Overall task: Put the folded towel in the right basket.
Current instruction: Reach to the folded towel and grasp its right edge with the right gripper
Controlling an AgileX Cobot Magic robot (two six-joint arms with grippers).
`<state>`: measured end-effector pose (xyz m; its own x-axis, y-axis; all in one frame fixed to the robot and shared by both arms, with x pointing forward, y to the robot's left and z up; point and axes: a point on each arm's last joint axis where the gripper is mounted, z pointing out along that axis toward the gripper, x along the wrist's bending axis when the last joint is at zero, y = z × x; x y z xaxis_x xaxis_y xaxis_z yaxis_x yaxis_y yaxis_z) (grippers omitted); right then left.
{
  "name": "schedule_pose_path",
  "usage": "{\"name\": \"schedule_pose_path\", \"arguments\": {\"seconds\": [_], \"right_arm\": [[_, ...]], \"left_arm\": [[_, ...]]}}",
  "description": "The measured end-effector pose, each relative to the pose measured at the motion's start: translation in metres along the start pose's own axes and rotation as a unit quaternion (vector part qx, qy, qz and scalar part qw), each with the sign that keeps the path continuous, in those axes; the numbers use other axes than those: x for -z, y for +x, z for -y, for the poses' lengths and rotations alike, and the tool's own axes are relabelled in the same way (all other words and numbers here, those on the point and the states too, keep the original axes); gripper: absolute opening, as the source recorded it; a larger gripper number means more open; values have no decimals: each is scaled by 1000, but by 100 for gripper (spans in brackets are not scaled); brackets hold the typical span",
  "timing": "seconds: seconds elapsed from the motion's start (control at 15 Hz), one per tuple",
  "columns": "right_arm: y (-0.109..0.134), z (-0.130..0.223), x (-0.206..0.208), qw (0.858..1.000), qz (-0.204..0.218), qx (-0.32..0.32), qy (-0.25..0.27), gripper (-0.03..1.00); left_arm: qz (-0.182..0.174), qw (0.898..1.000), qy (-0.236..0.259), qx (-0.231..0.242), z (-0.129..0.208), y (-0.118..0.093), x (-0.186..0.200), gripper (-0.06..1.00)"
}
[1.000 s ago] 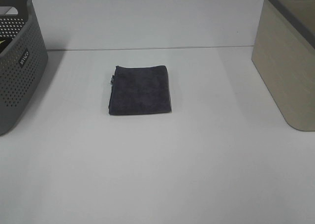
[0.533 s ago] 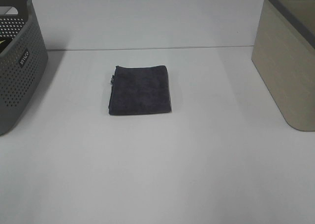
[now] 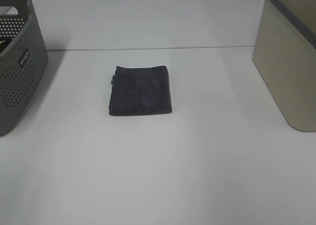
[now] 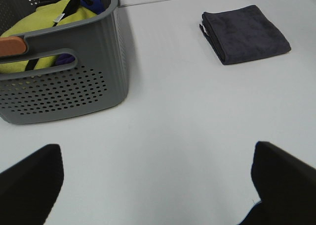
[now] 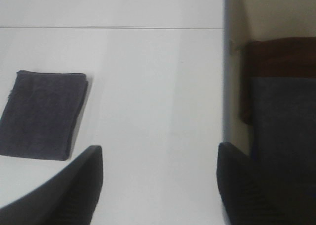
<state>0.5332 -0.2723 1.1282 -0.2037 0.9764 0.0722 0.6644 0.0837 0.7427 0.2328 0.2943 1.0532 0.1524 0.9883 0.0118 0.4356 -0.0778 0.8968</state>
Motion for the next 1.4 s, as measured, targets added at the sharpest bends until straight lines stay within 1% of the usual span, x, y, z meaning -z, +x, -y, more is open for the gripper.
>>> {"name": "schedule_pose_path", "arguments": {"seconds": [0.13,0.2,0.27,0.33,0.4,0.47,0.6,0.67,0.73,0.93,1.07,1.2,1.4], "right_arm": [[22,-18,-32,999,-42,30,15,62],[38,-22,-54,996,-64,46,31,61],[45,-23,-65,995,-72,52,39,61],[70,-21,-105,990,-105,50,75,61],[79,-15,-127,986,-123,41,104,61],[84,-8,-147,981,-140,19,132,61],[89,4,-183,970,-166,-19,178,61],[89,11,-204,965,-169,-29,197,61],[90,14,-214,963,-172,-36,203,61],[93,29,-260,952,-187,-64,235,60],[94,37,-286,945,-194,-71,252,60],[95,46,-309,938,-204,-74,269,60],[97,47,-317,935,-215,-77,271,60]], "left_arm": [[0,1000,0,0,0,0,0,98],[0,1000,0,0,0,0,0,98],[0,1000,0,0,0,0,0,98],[0,1000,0,0,0,0,0,98],[0,1000,0,0,0,0,0,98],[0,1000,0,0,0,0,0,98],[0,1000,0,0,0,0,0,98],[0,1000,0,0,0,0,0,98],[0,1000,0,0,0,0,0,98],[0,1000,0,0,0,0,0,98],[0,1000,0,0,0,0,0,98],[0,1000,0,0,0,0,0,98],[0,1000,0,0,0,0,0,98]]}}
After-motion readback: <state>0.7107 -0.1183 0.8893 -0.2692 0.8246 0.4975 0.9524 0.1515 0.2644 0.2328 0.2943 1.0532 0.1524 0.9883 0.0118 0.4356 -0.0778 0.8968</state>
